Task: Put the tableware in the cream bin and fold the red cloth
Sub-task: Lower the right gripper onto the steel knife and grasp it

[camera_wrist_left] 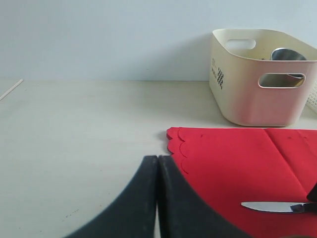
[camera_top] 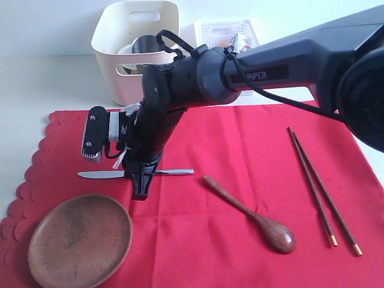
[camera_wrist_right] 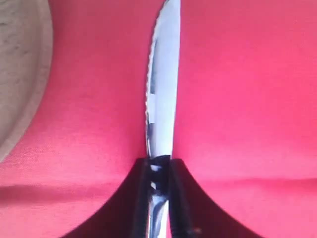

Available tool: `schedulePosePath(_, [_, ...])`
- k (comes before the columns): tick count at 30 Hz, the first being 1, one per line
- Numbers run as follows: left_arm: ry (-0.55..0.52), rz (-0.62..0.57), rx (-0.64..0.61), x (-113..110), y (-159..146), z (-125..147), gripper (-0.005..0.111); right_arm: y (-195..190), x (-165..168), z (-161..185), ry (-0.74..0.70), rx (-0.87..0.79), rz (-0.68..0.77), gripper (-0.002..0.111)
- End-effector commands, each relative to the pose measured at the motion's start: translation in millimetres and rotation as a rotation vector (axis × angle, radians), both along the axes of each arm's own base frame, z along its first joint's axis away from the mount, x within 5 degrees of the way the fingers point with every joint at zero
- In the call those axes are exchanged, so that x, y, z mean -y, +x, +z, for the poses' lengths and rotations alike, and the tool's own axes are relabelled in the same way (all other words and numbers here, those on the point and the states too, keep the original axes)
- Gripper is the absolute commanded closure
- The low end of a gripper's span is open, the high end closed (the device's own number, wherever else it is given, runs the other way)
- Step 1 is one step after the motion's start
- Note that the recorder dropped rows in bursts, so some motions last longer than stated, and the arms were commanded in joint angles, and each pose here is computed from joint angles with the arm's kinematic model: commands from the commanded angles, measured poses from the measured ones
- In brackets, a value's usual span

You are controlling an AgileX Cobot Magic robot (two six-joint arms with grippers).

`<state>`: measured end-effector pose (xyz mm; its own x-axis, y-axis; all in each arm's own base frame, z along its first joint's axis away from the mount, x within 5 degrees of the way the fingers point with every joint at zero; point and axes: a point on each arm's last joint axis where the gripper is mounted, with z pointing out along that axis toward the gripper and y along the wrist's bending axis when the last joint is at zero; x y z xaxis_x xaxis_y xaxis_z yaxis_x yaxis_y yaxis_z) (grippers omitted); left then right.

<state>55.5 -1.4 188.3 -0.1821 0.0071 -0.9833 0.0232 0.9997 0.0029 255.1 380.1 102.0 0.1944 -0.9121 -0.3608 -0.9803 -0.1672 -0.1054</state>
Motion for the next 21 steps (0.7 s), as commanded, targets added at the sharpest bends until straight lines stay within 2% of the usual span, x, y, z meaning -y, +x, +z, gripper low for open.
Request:
schedulePosePath(1, [-0.001, -0.004, 0.015, 0.2, -0.4, 1.7, 0.104, -1.6, 6.9, 1.0, -0.057, -0.015, 0.01, 0.108])
schedulePosePath(9, [-0.001, -0.004, 0.015, 0.2, -0.4, 1.7, 0.104, 3.1, 9.9, 30.9, -0.036, 0.053, -0.057, 0.108])
schedulePosePath(21, [-0.001, -0.004, 0.015, 0.2, -0.4, 1.7, 0.104, 4.2, 10.4, 30.7, -0.038, 0.053, -0.09, 0.108])
